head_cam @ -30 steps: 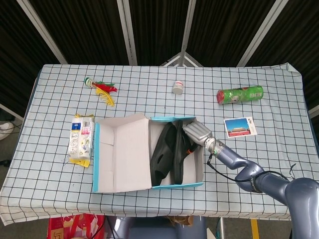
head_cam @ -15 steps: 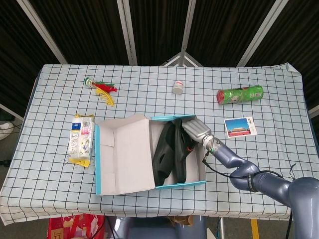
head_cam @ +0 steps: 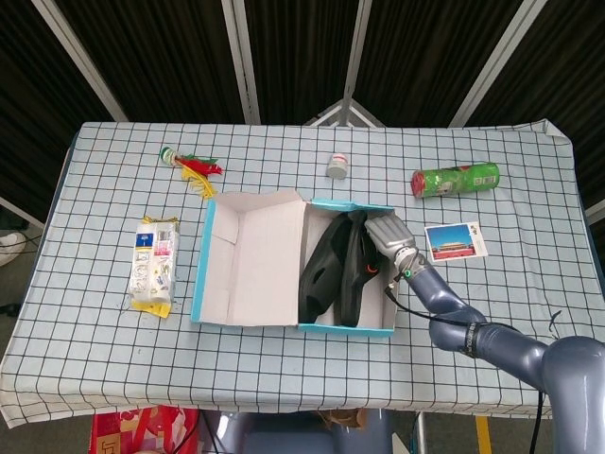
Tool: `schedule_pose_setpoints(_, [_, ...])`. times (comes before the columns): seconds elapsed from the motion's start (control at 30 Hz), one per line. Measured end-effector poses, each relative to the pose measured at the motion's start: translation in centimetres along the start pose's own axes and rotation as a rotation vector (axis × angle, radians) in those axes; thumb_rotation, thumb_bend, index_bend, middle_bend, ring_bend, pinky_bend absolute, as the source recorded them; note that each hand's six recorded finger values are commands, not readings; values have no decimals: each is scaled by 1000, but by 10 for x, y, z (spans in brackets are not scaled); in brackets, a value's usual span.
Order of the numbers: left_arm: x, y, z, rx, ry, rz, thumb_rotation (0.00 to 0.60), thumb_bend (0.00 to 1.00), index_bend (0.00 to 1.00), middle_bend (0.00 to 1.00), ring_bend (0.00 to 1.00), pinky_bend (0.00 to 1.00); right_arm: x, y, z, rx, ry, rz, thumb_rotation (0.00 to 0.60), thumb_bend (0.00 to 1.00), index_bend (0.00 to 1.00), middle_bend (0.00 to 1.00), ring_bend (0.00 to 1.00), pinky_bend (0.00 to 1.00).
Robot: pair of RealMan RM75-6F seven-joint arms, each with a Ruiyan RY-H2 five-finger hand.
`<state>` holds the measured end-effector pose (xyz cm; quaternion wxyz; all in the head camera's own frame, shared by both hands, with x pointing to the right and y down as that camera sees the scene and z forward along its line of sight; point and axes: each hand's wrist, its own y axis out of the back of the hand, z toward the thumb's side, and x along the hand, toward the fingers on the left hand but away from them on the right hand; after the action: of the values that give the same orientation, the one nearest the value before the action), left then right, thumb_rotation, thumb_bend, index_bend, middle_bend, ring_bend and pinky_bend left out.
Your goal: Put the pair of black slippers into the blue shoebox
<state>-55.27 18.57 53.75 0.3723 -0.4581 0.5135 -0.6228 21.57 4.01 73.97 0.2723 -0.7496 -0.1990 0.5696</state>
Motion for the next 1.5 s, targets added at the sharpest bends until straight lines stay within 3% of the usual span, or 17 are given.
schedule_pose_setpoints(0.23, [0, 0, 1, -1, -4, -1, 600, 245, 98, 0, 23, 102, 5, 4, -2, 11, -43, 13, 600, 256, 328, 320, 391, 365])
schedule_pose_setpoints(0.7, [0, -1, 1, -14, -7, -10, 600, 245, 99, 0, 24, 102, 20, 28, 7, 31, -77, 5, 600, 220, 222, 250, 356, 365])
schedule_pose_setpoints(1.0, [-1, 0, 1, -21, -10, -9, 600, 245, 99, 0, 24, 102, 26, 25, 13, 76, -88, 52, 600, 6, 110, 154, 324, 365])
schedule_pose_setpoints(1.5, [0, -1, 1, -15, -8, -14, 600, 246, 99, 0, 24, 102, 31, 21, 24, 109, -62, 82, 600, 0, 0, 59, 293, 365])
